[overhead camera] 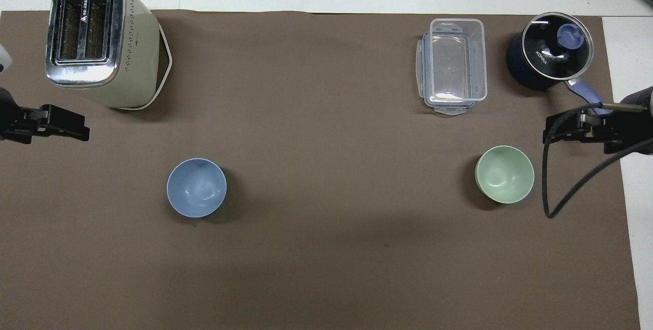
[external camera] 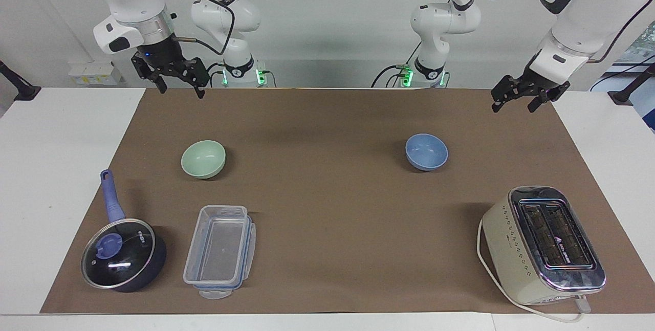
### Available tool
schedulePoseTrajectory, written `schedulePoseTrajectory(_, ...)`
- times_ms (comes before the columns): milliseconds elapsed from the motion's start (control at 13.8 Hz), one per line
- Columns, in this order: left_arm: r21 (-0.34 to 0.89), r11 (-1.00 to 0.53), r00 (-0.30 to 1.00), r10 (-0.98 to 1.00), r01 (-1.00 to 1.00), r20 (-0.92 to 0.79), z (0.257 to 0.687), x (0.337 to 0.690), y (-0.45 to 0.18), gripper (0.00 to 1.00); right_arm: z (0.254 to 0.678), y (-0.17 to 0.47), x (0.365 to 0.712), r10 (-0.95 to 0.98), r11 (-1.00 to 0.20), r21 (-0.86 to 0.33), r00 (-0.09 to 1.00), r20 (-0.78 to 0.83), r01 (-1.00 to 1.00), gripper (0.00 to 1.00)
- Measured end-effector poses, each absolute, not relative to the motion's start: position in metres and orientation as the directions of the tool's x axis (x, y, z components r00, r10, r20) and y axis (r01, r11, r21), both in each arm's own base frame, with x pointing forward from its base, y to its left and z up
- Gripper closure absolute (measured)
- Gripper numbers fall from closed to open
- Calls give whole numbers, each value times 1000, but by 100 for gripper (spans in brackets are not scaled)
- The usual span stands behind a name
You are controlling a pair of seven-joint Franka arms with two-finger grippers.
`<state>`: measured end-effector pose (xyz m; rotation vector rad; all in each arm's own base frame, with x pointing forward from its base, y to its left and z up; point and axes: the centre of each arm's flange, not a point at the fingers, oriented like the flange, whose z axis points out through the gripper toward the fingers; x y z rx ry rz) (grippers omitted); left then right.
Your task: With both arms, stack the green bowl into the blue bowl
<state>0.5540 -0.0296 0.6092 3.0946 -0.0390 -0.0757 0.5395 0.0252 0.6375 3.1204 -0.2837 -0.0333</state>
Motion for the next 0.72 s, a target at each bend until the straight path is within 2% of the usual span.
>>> schedulePoseTrajectory(725, 20, -999, 998, -26, -25, -54, 607, 554, -27, 0, 638, 25, 539, -180, -984, 10, 983, -20, -180, 0)
